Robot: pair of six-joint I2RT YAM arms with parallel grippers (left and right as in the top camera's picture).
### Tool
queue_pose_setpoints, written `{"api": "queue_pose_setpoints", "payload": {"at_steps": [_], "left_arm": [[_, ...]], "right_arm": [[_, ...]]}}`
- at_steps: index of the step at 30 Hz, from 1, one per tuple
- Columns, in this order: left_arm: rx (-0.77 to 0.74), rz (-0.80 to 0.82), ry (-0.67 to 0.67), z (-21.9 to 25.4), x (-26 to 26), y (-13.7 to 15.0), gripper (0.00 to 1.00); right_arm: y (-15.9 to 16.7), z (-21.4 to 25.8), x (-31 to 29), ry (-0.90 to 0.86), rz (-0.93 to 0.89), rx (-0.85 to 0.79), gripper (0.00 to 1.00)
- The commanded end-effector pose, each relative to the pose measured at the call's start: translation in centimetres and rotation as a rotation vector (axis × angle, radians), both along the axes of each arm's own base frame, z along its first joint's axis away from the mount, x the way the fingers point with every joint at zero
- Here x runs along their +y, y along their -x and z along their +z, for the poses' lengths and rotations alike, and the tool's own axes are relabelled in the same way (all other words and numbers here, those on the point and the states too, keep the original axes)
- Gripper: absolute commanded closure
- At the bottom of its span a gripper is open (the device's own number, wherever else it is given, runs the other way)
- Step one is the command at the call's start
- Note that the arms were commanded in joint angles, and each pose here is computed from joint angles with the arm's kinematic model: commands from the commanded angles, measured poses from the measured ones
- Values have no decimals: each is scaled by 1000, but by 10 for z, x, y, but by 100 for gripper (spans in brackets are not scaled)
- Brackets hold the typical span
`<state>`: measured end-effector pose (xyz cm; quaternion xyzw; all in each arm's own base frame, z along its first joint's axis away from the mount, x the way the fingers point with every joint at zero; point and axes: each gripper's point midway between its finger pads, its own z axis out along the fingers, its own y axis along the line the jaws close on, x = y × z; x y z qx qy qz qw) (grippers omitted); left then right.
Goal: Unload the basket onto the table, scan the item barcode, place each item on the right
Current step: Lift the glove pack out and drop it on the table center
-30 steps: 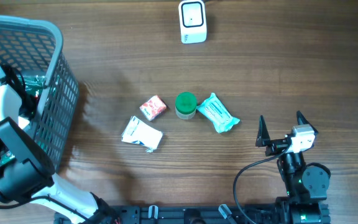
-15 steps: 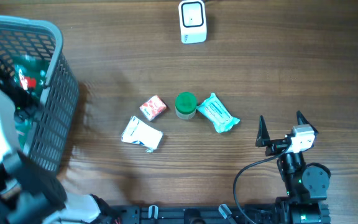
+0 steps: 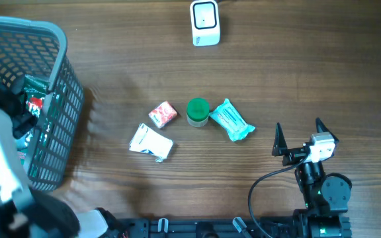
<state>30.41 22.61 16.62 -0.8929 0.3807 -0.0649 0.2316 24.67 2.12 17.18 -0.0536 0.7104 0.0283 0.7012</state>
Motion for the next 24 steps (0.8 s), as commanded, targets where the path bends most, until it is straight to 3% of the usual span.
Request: {"api": "queue_pose_setpoints", "payload": {"at_steps": [1, 4, 11, 13, 15, 16, 20, 24], "left_arm": [[138, 56, 87, -66, 7, -5, 0], [220, 55, 138, -107, 7, -5, 0], [302, 54, 165, -155, 10, -6, 0], [354, 12, 183, -173, 4, -3, 32], [399, -25, 201, -187, -2, 1, 88], [415, -41, 207, -192, -3, 2, 96], [422, -51, 197, -187, -3, 3, 96], [294, -181, 47, -113, 20, -28, 96]], "right_arm": [[1, 2, 4, 15, 19, -13, 0], [1, 2, 4, 14, 19, -13, 0], [1, 2, 4, 15, 19, -12, 0], [1, 2, 4, 15, 19, -12, 0], [1, 2, 4, 15, 19, -11, 0], [1, 2, 4, 15, 19, -11, 0], [1, 2, 4, 15, 19, -11, 0], [1, 2, 4, 15, 19, -12, 0]]}}
